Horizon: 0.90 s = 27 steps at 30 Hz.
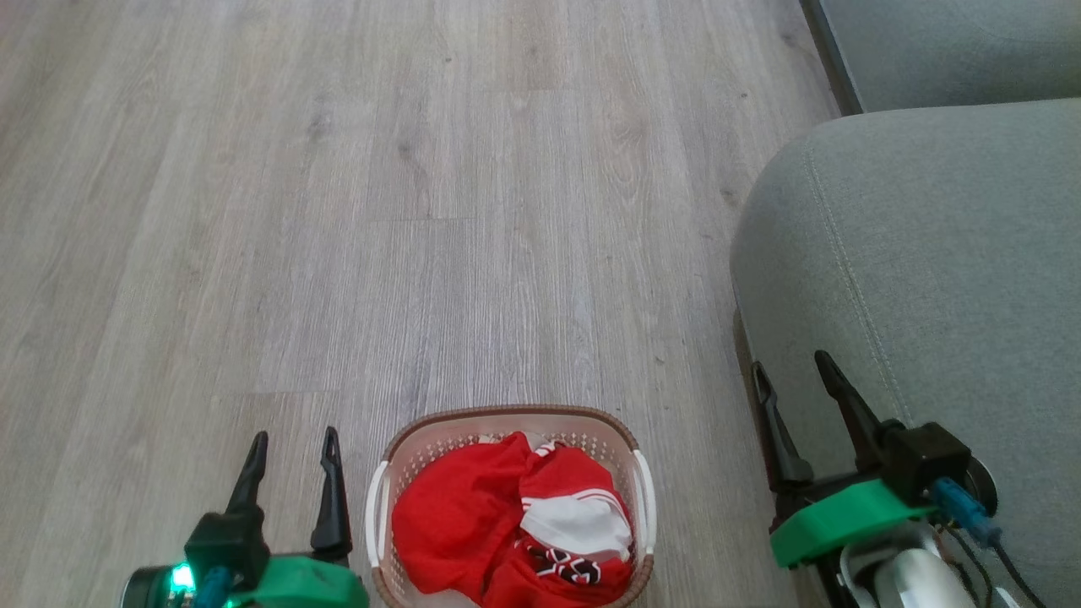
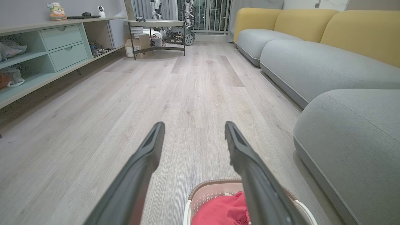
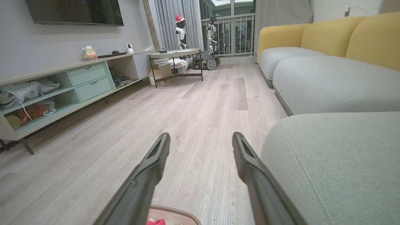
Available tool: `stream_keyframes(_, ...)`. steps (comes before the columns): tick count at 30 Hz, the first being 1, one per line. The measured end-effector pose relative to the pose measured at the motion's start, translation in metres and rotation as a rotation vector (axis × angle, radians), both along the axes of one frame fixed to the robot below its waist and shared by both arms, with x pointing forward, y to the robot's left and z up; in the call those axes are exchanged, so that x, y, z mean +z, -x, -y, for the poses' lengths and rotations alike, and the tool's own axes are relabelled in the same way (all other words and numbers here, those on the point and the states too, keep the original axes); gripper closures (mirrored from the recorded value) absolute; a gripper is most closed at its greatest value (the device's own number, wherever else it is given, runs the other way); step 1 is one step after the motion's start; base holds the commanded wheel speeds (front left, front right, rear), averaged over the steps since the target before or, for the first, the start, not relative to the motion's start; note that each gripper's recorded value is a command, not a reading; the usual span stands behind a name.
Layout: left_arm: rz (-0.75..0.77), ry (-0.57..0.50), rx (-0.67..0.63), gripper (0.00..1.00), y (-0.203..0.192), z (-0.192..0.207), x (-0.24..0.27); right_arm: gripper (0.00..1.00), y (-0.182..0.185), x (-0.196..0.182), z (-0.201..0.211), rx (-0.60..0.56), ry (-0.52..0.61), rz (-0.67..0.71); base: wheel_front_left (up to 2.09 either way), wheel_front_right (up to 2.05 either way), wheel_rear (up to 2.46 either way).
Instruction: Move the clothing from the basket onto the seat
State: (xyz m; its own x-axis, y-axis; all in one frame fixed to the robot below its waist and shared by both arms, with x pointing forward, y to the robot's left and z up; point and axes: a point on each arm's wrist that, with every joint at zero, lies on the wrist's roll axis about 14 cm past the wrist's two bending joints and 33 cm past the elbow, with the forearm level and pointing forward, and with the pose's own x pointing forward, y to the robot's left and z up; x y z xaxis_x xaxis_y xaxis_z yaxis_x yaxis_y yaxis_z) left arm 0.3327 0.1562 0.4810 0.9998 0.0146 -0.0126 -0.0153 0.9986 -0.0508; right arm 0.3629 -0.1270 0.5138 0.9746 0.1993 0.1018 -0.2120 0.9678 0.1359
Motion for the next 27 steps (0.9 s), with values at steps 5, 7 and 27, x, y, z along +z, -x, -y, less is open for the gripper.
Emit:
stream_keyframes(5, 0.011, -0.021, -0.003, 0.0, 0.0, 0.0, 0.002, 0.0, -0.001, 0.001, -0.001, 0.003, 0.019, 0.01, 0.0, 0.0, 0.0)
stream_keyframes(7, 0.01, -0.02, -0.004, 0.0, 0.0, 0.0, 0.001, 0.0, -0.001, -0.002, -0.001, 0.002, 0.018, 0.001, 0.0, 0.0, 0.0)
stream_keyframes(27, -0.003, -0.017, -0.001, 0.0, 0.0, -0.003, -0.003, 0.0, 0.0, -0.013, -0.001, 0.003, 0.02, -0.034, 0.0, 0.0, 0.0)
